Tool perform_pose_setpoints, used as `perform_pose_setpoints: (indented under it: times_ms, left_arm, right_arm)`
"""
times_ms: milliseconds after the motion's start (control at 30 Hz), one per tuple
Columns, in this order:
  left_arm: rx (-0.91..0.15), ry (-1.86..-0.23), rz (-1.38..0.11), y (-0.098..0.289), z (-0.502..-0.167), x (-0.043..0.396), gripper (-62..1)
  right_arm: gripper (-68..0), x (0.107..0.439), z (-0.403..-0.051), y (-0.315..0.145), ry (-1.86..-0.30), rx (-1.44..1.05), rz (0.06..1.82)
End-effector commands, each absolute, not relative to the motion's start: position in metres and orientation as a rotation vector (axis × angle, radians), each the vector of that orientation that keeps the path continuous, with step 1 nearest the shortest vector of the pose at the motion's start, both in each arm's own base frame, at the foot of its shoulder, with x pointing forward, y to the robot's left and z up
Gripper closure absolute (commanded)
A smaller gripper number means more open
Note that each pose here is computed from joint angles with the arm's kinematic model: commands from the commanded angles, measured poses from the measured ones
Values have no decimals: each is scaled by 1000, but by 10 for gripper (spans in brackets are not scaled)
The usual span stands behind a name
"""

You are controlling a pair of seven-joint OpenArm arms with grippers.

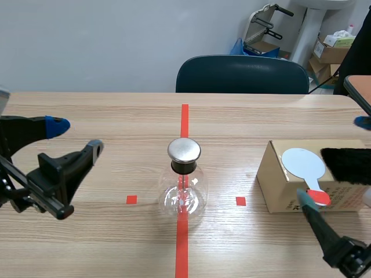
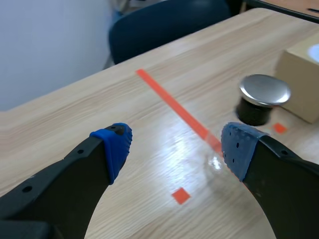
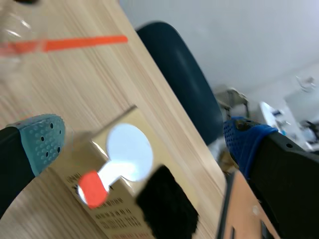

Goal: Do the electroscope experiment

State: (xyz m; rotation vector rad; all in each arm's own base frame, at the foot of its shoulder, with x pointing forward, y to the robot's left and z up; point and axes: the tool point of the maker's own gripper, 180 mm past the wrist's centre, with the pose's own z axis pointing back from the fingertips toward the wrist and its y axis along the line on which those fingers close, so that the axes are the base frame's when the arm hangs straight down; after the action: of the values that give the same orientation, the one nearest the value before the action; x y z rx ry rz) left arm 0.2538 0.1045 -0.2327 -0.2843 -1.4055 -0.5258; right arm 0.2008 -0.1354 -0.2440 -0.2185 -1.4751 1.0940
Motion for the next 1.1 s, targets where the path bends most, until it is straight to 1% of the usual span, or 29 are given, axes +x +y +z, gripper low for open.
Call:
perform_pose_setpoints:
  times_ms: [0,133,300,500,633,767,933,1067]
  left_arm:
    - [-294,-1428,-514,103,-224,251,-407]
    - [-261,-1437,-485,113,-219,252,-407]
    - [-208,-1432,-483,121,-210,250,-407]
    - [-128,-1405,-462,135,-202,251,-407]
    - [-80,-1361,-447,144,-203,252,-407]
    - [-74,-1367,-445,144,-198,253,-407]
    - [-74,-1374,-446,143,-196,253,-407]
    - [-75,-1374,-443,143,-196,253,-407]
  right_arm:
    - [-679,205,-233,-131,-1507,-195,1093]
    - [-679,198,-235,-113,-1473,-21,1099]
    - [-679,197,-232,-99,-1456,171,1056]
    - [-679,202,-215,-90,-1493,329,971]
    - [-679,201,-214,-84,-1462,414,951]
    - [-679,199,-216,-80,-1419,478,940]
    - [-679,200,-208,-78,-1444,529,886]
    - [-679,202,-205,-76,-1455,536,896]
